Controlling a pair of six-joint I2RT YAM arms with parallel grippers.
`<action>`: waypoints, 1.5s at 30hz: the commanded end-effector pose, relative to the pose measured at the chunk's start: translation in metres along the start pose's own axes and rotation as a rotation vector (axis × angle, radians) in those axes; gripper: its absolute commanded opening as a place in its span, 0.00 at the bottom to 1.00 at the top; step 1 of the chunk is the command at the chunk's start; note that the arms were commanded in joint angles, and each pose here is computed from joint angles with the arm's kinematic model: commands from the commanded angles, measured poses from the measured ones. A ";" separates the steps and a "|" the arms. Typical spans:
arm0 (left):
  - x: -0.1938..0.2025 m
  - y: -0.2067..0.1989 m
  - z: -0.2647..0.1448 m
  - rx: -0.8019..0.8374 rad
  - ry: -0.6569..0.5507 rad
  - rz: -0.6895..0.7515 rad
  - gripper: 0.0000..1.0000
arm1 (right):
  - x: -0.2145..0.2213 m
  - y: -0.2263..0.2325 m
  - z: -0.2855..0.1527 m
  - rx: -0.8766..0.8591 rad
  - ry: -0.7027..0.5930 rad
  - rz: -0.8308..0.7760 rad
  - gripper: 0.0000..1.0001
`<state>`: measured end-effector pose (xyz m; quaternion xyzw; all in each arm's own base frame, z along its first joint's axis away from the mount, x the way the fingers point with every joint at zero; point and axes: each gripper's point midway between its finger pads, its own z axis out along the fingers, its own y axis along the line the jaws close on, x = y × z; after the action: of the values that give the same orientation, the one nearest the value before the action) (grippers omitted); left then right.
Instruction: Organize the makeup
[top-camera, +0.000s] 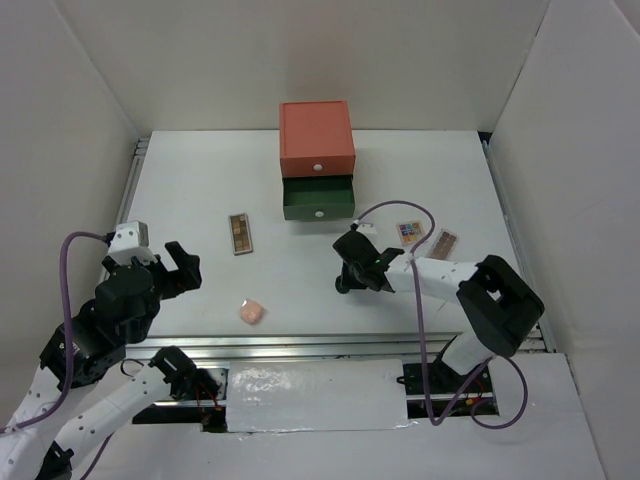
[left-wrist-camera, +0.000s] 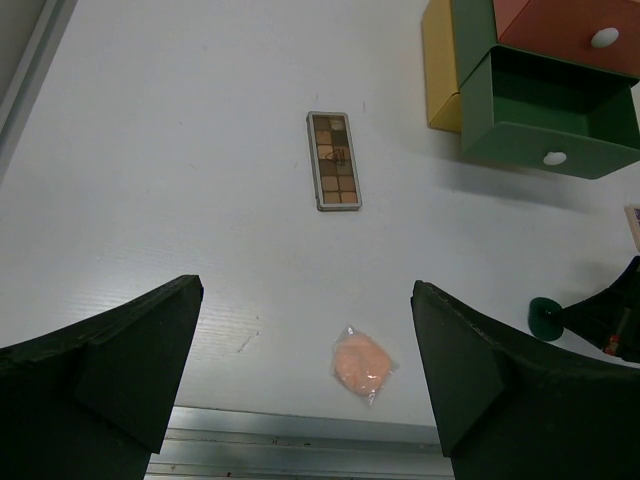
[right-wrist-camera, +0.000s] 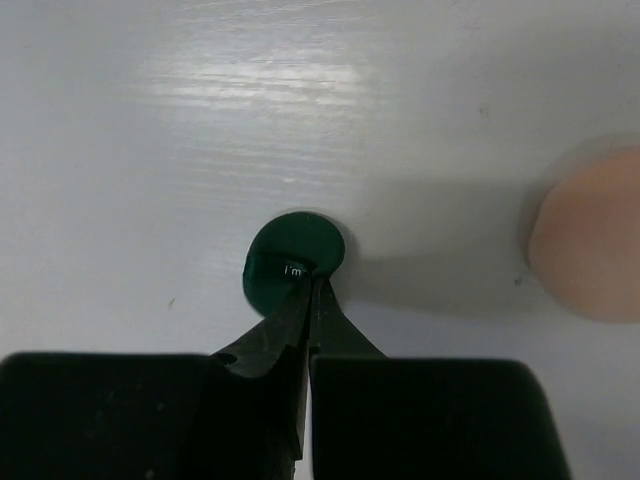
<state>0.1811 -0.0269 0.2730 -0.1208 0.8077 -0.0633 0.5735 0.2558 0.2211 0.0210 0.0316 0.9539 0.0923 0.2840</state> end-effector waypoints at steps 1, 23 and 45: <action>-0.010 -0.005 -0.001 0.025 -0.031 -0.013 1.00 | -0.044 0.053 -0.048 -0.216 -0.105 0.016 0.00; -0.012 -0.005 -0.005 0.042 -0.046 -0.020 0.99 | -0.282 0.100 -0.083 -0.152 -0.492 0.015 0.02; -0.012 -0.005 -0.006 0.052 -0.052 -0.023 0.99 | -0.188 -0.022 -0.060 0.064 -0.303 0.164 0.85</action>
<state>0.1786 -0.0277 0.2754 -0.1186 0.8046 -0.0740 0.5771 0.4058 0.2043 0.1791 0.0886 0.8895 0.1034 0.4362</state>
